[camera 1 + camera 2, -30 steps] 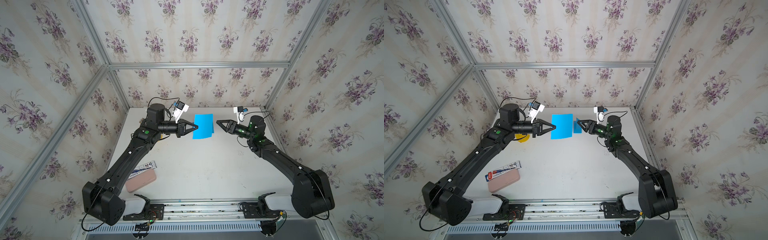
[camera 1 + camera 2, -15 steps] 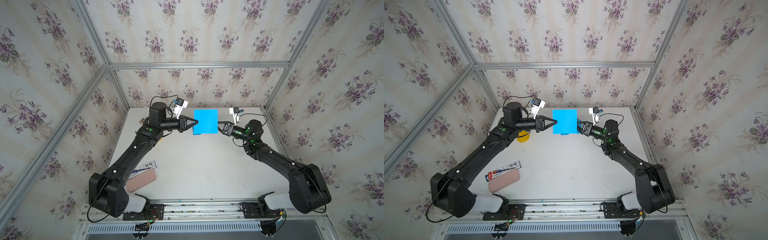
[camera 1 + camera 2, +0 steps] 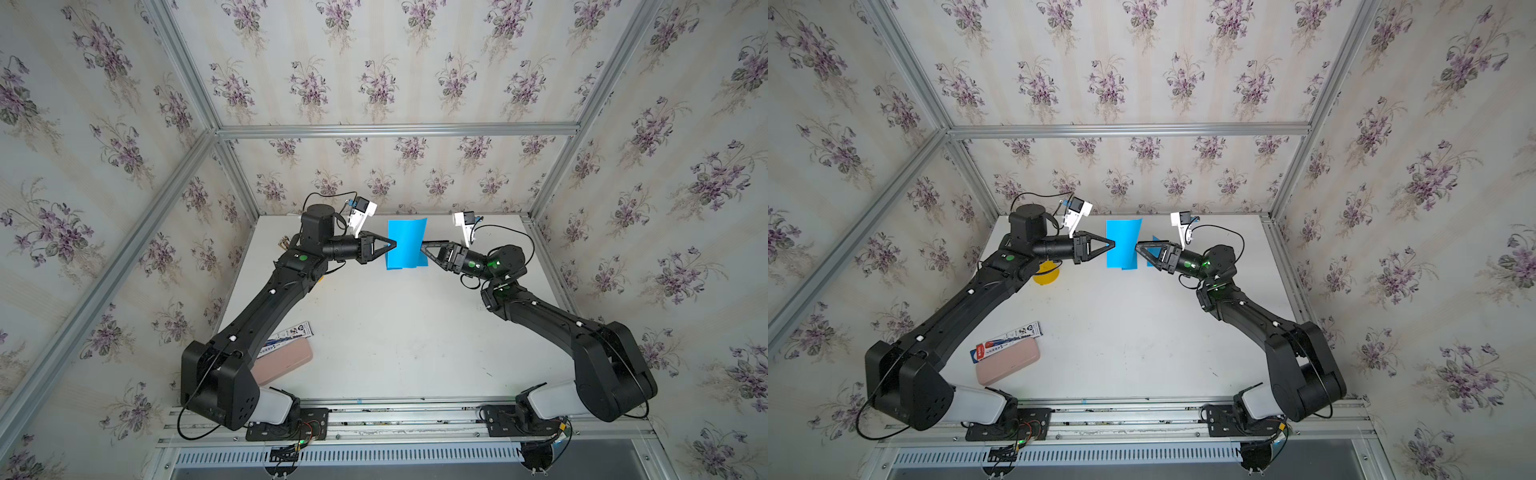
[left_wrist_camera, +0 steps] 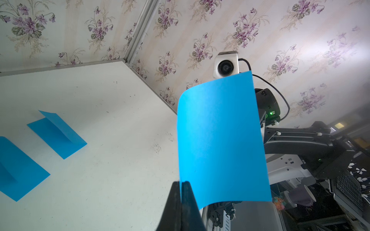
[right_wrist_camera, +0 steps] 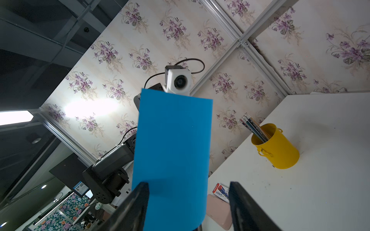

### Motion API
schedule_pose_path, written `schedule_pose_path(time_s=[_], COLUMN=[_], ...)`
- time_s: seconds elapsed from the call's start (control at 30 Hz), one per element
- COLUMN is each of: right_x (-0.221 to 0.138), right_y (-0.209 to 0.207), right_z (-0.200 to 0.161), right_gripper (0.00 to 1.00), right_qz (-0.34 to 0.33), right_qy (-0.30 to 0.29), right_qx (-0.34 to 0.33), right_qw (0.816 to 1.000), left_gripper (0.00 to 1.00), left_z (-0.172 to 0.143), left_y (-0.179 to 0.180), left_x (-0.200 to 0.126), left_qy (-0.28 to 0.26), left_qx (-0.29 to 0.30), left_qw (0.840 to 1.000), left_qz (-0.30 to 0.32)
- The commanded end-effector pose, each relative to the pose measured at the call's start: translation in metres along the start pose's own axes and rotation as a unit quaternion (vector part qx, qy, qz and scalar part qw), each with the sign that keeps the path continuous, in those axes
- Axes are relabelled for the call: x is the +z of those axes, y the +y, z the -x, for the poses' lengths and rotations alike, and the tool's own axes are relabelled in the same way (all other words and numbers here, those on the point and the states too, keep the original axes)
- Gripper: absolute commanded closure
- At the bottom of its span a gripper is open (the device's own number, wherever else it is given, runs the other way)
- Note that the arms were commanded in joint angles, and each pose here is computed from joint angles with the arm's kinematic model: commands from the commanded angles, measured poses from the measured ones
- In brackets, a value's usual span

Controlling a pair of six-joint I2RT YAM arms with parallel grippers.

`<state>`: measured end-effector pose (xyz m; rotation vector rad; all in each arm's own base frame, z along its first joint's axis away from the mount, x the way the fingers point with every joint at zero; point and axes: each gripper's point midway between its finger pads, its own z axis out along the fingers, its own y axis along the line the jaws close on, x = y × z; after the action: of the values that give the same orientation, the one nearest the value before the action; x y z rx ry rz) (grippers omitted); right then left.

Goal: Fold the square paper along the opposite sides
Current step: Fold the paper.

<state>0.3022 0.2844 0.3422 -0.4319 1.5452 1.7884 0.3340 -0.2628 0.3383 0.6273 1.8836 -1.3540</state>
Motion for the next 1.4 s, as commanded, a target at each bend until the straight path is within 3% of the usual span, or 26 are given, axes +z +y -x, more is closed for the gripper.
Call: schedule_pose_path(time_s=[0.0, 0.2, 0.37, 0.83, 1.1, 1.37], right_x=[0.008, 0.020, 0.028, 0.033, 0.034, 0.038], right_y=[0.008, 0.007, 0.009, 0.025, 0.026, 0.021], right_z=[0.000, -0.004, -0.012, -0.022, -0.020, -0.018], right_gripper=[0.32, 0.33, 0.40, 0.67, 0.71, 0.75], right_qz=[0.025, 0.045, 0.060, 0.095, 0.097, 0.089], right_qy=[0.008, 0.030, 0.055, 0.083, 0.083, 0.092], right_qx=[-0.009, -0.001, 0.001, -0.002, -0.004, -0.003], right_qw=[1.000, 0.999, 0.997, 0.992, 0.992, 0.992], left_gripper=[1.00, 1.00, 0.99, 0.89, 0.78, 0.74], left_z=[0.001, 0.001, 0.002, 0.006, 0.010, 0.009], left_y=[-0.008, -0.012, -0.016, -0.040, -0.046, -0.052], left_x=[-0.001, -0.002, -0.003, -0.011, -0.010, -0.014], left_qy=[0.000, 0.005, 0.008, -0.001, -0.015, -0.018], left_qx=[0.013, 0.018, 0.023, 0.031, 0.029, 0.034], left_qw=[1.000, 1.000, 0.999, 0.997, 0.995, 0.994], left_qz=[-0.016, -0.024, -0.028, -0.069, -0.098, -0.103])
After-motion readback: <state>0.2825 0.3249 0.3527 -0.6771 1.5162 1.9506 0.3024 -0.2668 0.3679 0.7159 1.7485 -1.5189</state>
